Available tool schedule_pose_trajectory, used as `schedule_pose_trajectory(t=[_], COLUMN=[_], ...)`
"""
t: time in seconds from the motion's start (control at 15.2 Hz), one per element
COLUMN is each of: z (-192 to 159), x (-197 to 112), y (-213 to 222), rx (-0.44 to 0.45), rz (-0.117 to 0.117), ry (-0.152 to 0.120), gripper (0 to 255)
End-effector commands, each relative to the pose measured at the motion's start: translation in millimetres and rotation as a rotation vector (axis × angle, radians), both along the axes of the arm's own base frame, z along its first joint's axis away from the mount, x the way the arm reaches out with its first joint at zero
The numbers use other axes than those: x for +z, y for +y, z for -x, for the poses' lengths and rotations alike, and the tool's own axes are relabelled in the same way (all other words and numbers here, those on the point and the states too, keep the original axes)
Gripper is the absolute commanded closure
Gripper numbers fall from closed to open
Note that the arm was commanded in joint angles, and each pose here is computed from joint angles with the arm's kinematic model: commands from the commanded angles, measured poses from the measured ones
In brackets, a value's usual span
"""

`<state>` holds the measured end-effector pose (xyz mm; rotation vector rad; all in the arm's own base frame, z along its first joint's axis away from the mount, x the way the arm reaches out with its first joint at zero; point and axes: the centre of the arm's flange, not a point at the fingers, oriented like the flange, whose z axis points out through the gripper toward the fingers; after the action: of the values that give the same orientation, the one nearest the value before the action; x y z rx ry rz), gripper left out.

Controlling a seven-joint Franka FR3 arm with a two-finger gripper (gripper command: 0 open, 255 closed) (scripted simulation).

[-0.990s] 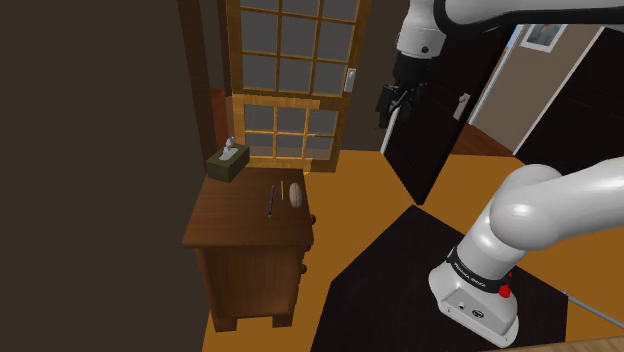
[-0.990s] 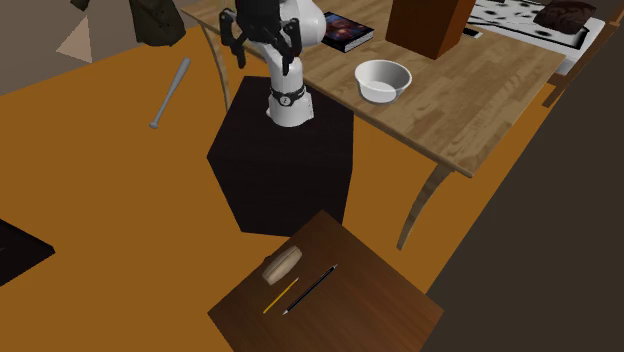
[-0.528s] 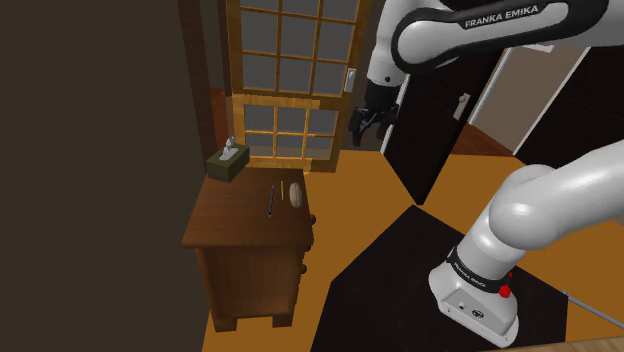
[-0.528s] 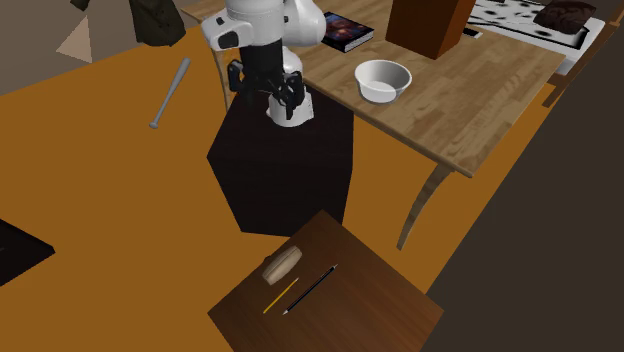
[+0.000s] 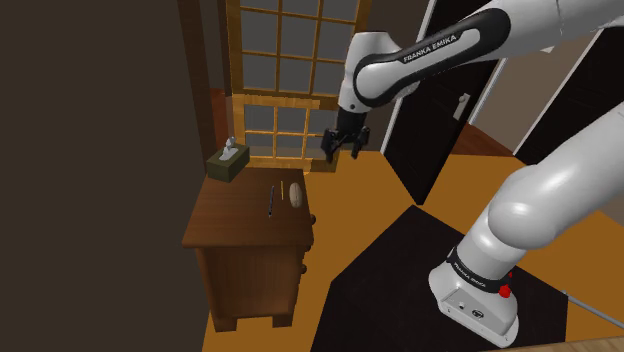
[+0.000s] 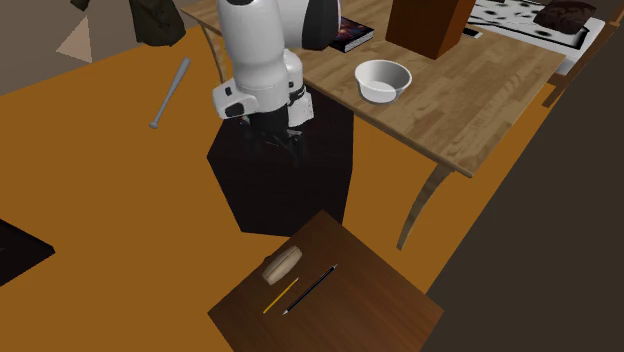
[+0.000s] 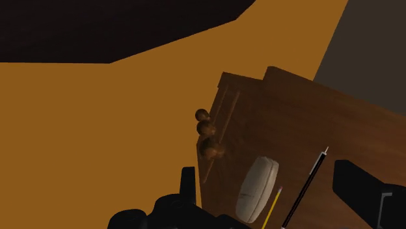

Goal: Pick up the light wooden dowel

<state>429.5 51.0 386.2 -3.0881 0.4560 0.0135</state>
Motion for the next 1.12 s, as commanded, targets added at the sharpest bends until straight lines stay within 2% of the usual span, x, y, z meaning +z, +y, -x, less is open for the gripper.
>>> schedule_pose_trajectory(t=[0.0,1.06], z=[-17.8,-140.8], x=[-23.1,-194.3], y=[0.1,7.0], rx=[-0.027,-0.229], rz=[-0.01,-0.088], ry=[0.0,0.012], gripper=[0,0])
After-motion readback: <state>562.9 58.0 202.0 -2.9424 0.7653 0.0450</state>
